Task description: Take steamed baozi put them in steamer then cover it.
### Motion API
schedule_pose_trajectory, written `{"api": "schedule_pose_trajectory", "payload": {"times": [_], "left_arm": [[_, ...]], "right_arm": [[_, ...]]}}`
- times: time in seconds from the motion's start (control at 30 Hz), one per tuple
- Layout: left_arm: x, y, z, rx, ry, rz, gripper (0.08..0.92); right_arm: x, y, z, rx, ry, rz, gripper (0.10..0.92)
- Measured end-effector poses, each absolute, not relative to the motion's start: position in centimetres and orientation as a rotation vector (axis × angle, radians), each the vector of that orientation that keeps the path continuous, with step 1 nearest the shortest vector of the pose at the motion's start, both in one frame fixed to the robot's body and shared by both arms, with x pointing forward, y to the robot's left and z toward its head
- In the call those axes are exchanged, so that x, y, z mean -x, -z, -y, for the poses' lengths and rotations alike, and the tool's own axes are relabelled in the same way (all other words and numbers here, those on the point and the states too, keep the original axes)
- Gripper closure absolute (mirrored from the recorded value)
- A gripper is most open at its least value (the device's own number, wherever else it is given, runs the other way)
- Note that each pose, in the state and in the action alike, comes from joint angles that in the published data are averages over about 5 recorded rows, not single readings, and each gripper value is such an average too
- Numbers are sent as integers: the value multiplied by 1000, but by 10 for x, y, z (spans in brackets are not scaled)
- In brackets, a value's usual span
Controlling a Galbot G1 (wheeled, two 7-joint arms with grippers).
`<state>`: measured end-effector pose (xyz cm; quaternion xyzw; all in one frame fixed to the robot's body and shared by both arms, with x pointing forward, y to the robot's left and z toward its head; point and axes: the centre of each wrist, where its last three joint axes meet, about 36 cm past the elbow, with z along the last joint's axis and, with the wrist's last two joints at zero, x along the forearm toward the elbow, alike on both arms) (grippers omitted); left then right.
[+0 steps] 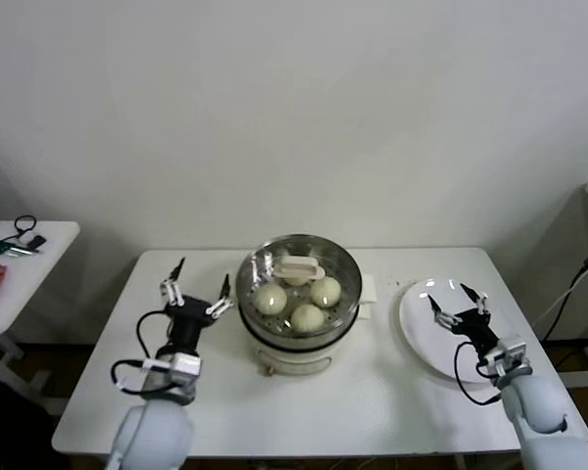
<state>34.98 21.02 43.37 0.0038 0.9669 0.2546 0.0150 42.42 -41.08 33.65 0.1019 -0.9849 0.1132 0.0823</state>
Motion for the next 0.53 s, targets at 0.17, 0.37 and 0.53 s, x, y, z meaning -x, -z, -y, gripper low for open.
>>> {"api": "schedule_pose_trajectory", "payload": {"times": [0.17,0.37,0.53], "left_arm": [[-347,-414,-227,31,-600,-3062,177],[-341,-393,-242,71,-450,-3114,177],[-340,-383,-249,92,-387,-3135,177]], "right_arm": [[-420,-339,406,-312,-317,2958,200],[-418,-344,402,-318,-292,2980,200],[-416,-346,399,-321,-273,2989,200]]}}
